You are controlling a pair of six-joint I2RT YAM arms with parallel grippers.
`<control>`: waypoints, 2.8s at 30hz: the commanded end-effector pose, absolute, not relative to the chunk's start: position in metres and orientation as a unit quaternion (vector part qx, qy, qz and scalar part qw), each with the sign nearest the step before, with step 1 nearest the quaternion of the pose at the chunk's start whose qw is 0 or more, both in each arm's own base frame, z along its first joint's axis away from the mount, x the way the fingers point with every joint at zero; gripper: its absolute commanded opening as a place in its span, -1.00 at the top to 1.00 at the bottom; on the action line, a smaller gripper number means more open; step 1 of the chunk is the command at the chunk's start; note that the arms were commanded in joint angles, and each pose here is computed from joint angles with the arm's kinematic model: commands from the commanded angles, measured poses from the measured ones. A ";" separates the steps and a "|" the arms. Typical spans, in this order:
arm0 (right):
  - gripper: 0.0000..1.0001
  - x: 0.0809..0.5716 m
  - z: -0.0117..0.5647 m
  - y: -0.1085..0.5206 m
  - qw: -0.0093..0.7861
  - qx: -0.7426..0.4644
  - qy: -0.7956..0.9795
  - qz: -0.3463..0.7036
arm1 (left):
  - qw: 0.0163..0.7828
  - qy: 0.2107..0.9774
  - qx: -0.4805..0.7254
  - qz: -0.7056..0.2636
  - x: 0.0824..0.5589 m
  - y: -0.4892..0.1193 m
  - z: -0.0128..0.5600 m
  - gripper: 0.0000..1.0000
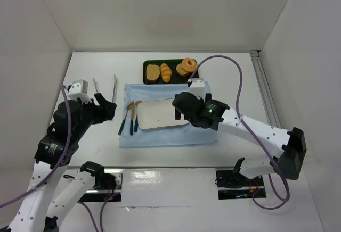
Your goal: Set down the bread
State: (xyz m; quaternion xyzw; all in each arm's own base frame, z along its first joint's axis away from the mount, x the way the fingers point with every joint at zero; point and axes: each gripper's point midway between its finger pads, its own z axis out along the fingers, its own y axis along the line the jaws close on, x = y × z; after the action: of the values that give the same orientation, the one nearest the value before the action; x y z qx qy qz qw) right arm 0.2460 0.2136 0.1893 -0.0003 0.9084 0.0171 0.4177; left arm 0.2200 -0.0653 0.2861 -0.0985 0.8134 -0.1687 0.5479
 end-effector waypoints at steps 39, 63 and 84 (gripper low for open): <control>-1.00 0.239 0.238 0.230 0.444 -0.075 0.890 0.071 | 0.328 0.922 -0.190 0.082 0.319 -0.004 0.103 -0.99; -1.00 0.247 0.255 0.217 0.456 -0.059 0.886 0.056 | 0.259 0.941 -0.216 0.038 0.399 0.021 0.032 -0.80; -1.00 0.260 0.258 0.215 0.458 -0.055 0.886 0.047 | 0.202 0.955 -0.214 -0.029 0.407 0.023 -0.001 -0.60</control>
State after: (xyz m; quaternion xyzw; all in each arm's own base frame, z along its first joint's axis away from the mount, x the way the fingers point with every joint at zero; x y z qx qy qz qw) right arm 0.2538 0.2149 0.2407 -0.0633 0.8942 0.0440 0.4410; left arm 0.4196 0.0386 0.0228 -0.2317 0.9414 -0.0022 0.2452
